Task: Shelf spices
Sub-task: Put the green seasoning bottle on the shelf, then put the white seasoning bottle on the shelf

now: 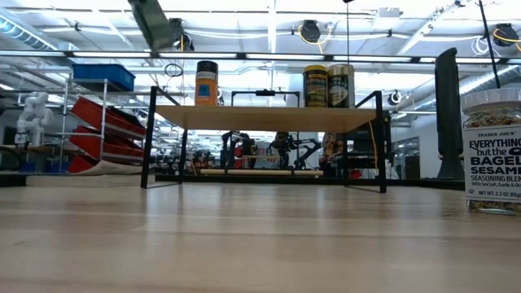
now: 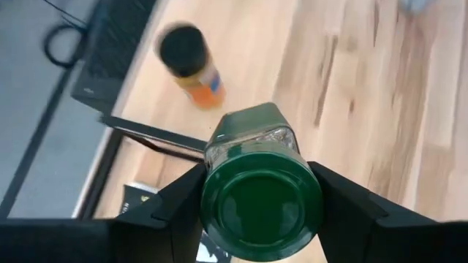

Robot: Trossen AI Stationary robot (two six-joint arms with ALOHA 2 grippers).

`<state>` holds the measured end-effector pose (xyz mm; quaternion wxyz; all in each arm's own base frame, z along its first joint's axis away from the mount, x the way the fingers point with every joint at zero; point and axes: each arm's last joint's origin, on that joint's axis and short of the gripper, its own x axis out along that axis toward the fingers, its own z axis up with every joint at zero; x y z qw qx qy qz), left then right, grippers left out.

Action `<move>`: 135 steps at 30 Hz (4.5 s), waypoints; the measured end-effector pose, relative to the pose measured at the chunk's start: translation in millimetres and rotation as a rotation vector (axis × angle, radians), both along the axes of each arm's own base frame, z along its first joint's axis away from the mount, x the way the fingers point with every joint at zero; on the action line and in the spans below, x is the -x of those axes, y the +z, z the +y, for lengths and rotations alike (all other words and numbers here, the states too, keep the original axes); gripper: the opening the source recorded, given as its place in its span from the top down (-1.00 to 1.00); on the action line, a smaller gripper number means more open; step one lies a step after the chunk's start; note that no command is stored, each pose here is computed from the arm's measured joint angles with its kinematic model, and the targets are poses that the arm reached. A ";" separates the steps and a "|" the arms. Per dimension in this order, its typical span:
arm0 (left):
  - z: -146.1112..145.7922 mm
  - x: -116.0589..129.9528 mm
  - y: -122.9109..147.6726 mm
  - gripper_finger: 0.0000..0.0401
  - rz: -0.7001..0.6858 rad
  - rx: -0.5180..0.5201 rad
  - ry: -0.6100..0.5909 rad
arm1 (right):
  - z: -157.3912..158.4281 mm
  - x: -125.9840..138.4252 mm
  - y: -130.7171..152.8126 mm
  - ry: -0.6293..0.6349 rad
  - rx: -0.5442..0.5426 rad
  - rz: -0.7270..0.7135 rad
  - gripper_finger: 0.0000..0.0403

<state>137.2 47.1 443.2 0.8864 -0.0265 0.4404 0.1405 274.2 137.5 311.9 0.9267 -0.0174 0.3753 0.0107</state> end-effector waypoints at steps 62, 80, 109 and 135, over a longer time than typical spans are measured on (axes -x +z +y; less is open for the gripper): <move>94.3 -93.1 -69.8 -0.05 0.389 -0.111 -0.299 | -10.5 -4.5 -0.5 0.007 0.043 0.008 -0.53; 84.9 -101.2 -68.4 -0.38 0.423 -0.208 -0.327 | -10.5 -4.5 -0.5 0.011 0.048 0.008 -0.53; 61.0 -92.3 -47.5 -0.41 0.330 -0.278 -0.197 | -14.1 -5.3 1.7 -0.053 -0.019 0.017 -0.53; -58.0 -91.3 -10.5 -0.41 -0.146 0.013 -0.236 | -28.5 40.1 -23.8 -0.544 -0.310 0.626 -0.78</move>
